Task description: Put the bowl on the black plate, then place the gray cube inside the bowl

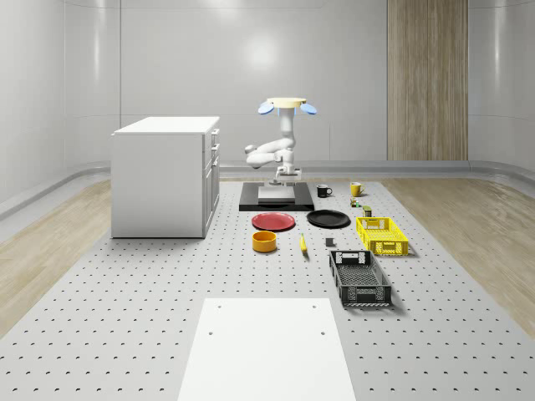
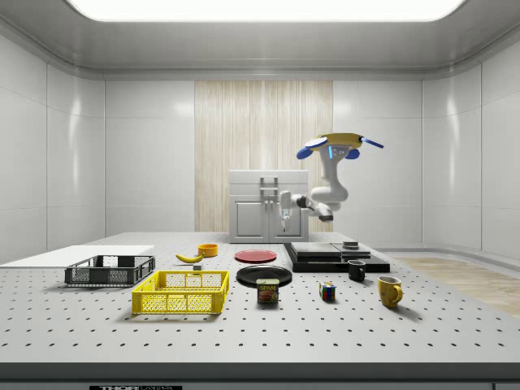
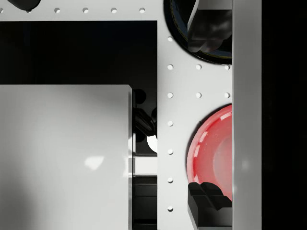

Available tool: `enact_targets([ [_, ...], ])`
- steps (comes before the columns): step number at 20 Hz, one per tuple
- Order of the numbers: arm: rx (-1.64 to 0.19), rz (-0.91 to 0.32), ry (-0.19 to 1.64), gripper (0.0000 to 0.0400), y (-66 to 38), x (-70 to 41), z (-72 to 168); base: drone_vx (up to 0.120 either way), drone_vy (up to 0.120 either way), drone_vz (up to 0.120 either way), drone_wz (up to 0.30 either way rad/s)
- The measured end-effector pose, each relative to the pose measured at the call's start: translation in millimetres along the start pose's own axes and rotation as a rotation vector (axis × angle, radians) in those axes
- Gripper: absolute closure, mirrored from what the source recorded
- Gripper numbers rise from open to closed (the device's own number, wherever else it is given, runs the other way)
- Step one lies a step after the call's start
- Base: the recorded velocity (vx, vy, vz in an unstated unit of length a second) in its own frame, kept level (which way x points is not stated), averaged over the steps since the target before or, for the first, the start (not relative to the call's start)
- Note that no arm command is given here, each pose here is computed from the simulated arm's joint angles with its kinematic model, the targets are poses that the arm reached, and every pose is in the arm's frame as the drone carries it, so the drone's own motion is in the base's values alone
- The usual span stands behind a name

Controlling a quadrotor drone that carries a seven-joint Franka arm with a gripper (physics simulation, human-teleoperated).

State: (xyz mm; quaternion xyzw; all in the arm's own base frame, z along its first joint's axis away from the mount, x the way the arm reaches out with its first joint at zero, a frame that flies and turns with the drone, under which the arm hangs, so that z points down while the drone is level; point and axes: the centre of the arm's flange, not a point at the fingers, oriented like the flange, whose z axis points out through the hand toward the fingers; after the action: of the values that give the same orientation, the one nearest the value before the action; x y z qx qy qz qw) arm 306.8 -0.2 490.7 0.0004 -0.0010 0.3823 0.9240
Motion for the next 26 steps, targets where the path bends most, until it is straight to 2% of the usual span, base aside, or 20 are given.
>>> enact_targets([
  [5,0.000,0.000,0.000,0.0000,0.0,0.0,0.0,0.120,-0.120,-0.120,0.000],
  [10,0.000,0.000,0.000,0.0000,0.0,0.0,0.0,0.120,-0.120,-0.008,0.000],
  [17,0.000,0.000,0.000,0.0000,0.0,0.0,0.0,0.120,-0.006,-0.006,0.000],
  [26,0.000,0.000,0.000,0.0000,0.0,0.0,0.0,0.120,0.000,-0.102,0.000],
])
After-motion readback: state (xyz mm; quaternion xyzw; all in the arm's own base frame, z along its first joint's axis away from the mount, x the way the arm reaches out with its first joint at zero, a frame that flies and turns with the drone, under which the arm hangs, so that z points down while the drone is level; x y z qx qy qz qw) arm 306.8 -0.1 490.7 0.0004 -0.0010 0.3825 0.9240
